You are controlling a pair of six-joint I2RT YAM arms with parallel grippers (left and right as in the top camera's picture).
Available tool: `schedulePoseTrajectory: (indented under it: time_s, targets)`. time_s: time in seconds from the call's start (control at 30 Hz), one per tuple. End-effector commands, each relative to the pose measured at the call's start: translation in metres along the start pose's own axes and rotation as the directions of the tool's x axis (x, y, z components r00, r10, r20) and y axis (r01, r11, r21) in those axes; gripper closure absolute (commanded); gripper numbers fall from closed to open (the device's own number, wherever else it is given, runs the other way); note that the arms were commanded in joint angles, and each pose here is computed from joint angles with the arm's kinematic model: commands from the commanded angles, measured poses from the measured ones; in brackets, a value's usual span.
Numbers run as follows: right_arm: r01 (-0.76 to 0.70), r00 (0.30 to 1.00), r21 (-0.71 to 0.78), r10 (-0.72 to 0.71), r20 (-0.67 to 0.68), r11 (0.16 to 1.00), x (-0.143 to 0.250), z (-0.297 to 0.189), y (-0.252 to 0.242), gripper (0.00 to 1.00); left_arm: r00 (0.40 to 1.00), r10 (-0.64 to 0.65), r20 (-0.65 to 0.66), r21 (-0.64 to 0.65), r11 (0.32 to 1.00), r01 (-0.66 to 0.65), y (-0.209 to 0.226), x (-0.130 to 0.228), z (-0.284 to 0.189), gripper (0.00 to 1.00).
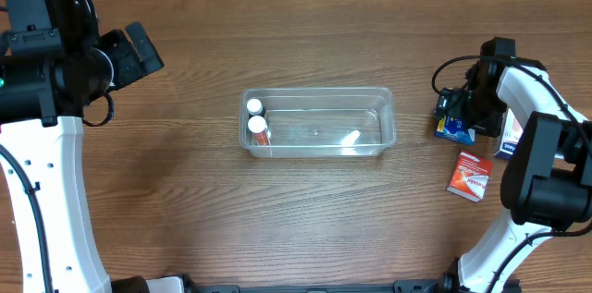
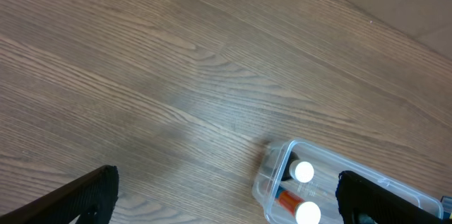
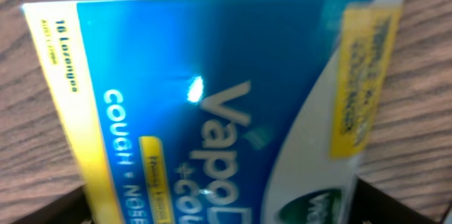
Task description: Pack container
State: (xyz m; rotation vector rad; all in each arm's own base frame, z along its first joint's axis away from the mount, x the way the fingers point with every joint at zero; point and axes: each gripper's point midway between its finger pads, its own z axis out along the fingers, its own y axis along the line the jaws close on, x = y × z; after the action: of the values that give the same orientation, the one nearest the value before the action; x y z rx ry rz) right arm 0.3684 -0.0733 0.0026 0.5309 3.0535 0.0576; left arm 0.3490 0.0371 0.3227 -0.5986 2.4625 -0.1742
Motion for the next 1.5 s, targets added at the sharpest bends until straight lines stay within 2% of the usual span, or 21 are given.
schedulePoseTrajectory:
  time_s: [0.0,0.07,0.2,0.43,0.57,0.7,0.77,0.87,1.03,1.23,1.27,1.47]
  targets:
    - [0.008,1.000,-0.010,-0.008,0.004,1.000,-0.003,0.003,0.004,0.18,1.000,0.020,-0.006,0.006,1.000,-0.020,0.000,0.000,0.002,0.00]
    - [0.008,1.000,-0.012,-0.008,0.013,1.000,-0.005,0.000,0.004,0.23,1.000,0.019,-0.008,0.005,1.000,-0.019,0.000,0.000,0.002,0.00]
    - [0.010,0.999,-0.016,-0.009,0.050,1.000,-0.014,-0.016,0.006,0.27,1.000,0.019,-0.008,0.005,1.000,-0.019,0.000,0.000,0.002,0.00]
    - [0.056,0.981,-0.040,-0.047,0.189,0.998,-0.026,-0.104,0.033,0.27,1.000,0.020,-0.005,0.006,1.000,-0.020,0.000,-0.001,0.002,0.00]
    - [0.164,0.951,-0.056,-0.142,0.276,0.985,-0.003,-0.163,0.072,0.27,1.000,0.019,-0.007,0.005,1.000,-0.019,0.000,0.000,0.002,0.00]
    - [0.312,0.884,-0.104,-0.248,0.397,0.944,0.043,-0.220,0.133,0.27,1.000,0.019,-0.008,0.005,1.000,-0.019,0.000,0.000,0.002,0.00]
    - [0.347,0.873,-0.140,-0.265,0.410,0.927,0.065,-0.230,0.161,0.27,1.000,0.019,-0.008,0.005,1.000,-0.019,0.000,0.000,0.002,0.00]
    - [0.347,0.894,-0.176,-0.267,0.360,0.921,0.089,-0.217,0.192,0.27,1.000,0.019,-0.009,0.005,1.000,-0.019,0.000,0.000,0.002,0.00]
    - [0.333,0.925,-0.160,-0.289,0.245,0.929,0.108,-0.167,0.209,0.26,1.000,0.020,-0.008,0.001,1.000,-0.020,0.001,0.000,0.002,0.00]
    - [0.308,0.945,-0.114,-0.290,0.153,0.944,0.107,-0.103,0.208,0.25,0.999,0.038,-0.013,-0.004,0.999,-0.038,0.002,0.001,0.002,0.00]
    - [0.307,0.946,-0.103,-0.291,0.142,0.946,0.106,-0.096,0.208,0.22,0.999,0.038,-0.016,-0.006,0.999,-0.038,0.002,0.002,0.002,0.00]
    - [0.302,0.950,-0.064,-0.294,0.108,0.951,0.103,-0.076,0.205,0.21,0.999,0.041,-0.020,-0.007,0.999,-0.041,0.002,0.003,0.002,0.00]
